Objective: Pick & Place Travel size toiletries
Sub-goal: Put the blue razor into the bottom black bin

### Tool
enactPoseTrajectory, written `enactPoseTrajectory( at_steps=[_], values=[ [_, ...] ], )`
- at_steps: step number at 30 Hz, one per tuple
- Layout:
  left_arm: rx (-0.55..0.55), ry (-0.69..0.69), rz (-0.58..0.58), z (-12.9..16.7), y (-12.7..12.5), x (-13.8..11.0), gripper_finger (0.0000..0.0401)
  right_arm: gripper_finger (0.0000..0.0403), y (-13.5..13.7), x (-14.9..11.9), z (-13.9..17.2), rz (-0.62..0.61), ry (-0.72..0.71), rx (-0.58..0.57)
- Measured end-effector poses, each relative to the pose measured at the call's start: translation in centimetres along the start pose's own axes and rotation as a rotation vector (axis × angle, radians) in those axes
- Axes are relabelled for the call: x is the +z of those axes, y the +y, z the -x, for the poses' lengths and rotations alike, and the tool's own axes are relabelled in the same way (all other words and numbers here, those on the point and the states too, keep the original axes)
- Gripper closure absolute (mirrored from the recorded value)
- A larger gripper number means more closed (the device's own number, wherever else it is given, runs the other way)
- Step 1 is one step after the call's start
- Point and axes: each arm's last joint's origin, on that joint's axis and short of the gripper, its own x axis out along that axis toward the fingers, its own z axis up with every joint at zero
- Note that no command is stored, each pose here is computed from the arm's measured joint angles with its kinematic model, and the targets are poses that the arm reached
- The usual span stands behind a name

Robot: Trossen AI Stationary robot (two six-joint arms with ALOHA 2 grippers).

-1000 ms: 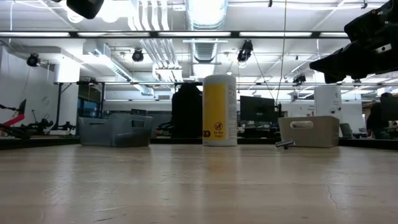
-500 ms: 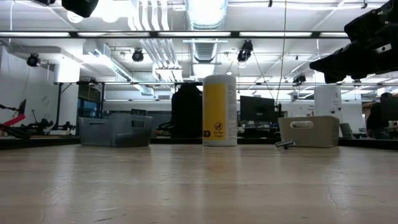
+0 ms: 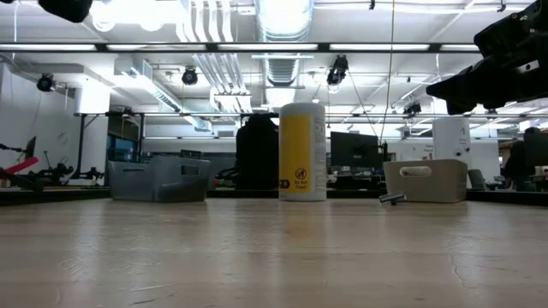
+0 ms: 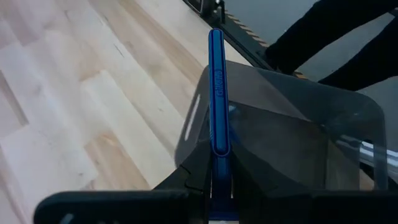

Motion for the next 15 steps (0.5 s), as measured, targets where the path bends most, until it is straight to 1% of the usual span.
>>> enactPoseTrajectory(
  at_steps=[5, 9, 13, 15],
  values=[
    [0.01, 0.022, 0.032, -0.8, -0.9, 0.0, 0.0358, 0.0394, 0.0, 0.0, 0.0, 0.0, 0.0, 0.0],
    [0.039, 0.056, 0.107, -1.7, -1.2, 0.0, 0.0358, 0.0394, 0.0, 0.0, 0.0, 0.0, 0.0, 0.0],
    [0.048, 0.091, 0.127, -2.6, -1.4, -0.1, 0.0358, 0.0394, 0.0, 0.0, 0.0, 0.0, 0.0, 0.0],
    [0.053, 0.111, 0.163, -3.1, -1.4, -0.2, 0.0358, 0.0394, 0.0, 0.0, 0.0, 0.0, 0.0, 0.0]
  ],
)
